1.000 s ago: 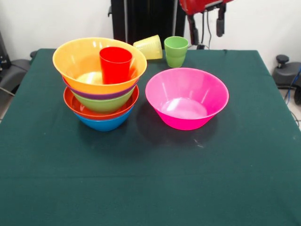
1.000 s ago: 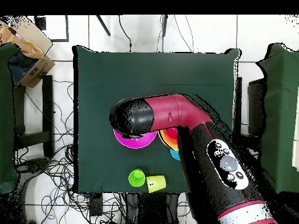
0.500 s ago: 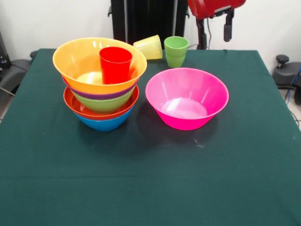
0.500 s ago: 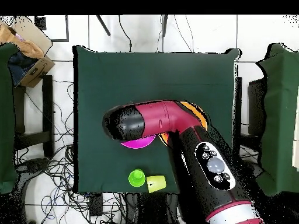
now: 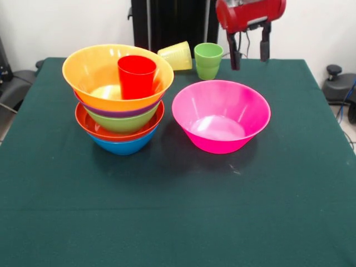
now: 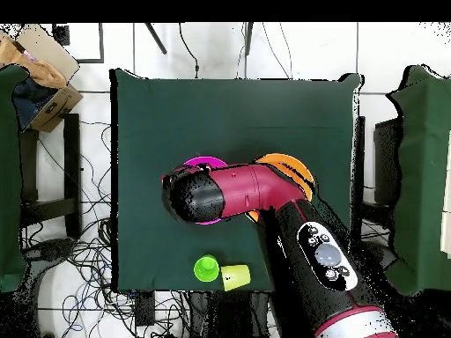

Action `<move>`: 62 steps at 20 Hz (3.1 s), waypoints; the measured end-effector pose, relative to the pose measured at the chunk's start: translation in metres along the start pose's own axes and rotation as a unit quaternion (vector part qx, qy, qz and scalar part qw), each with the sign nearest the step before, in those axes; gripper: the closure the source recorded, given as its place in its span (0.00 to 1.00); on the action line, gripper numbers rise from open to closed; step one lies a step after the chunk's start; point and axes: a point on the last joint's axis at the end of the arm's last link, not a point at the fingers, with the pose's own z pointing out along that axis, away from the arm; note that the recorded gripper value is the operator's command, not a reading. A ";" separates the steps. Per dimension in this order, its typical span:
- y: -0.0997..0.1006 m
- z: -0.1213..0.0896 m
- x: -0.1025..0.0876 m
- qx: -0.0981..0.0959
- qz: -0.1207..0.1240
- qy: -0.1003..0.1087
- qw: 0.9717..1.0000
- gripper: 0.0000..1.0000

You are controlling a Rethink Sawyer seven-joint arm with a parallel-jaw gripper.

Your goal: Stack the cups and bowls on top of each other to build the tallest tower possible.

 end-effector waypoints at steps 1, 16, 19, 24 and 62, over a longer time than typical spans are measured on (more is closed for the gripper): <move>-0.002 0.002 0.000 0.000 0.001 -0.005 1.000 0.00; -0.039 0.045 0.041 -0.004 0.007 -0.059 0.998 0.00; -0.033 0.050 0.043 -0.007 0.004 -0.053 0.999 0.00; -0.011 0.060 0.050 -0.004 -0.014 -0.024 1.000 0.00; 0.007 0.177 0.148 0.032 -0.002 0.045 0.998 1.00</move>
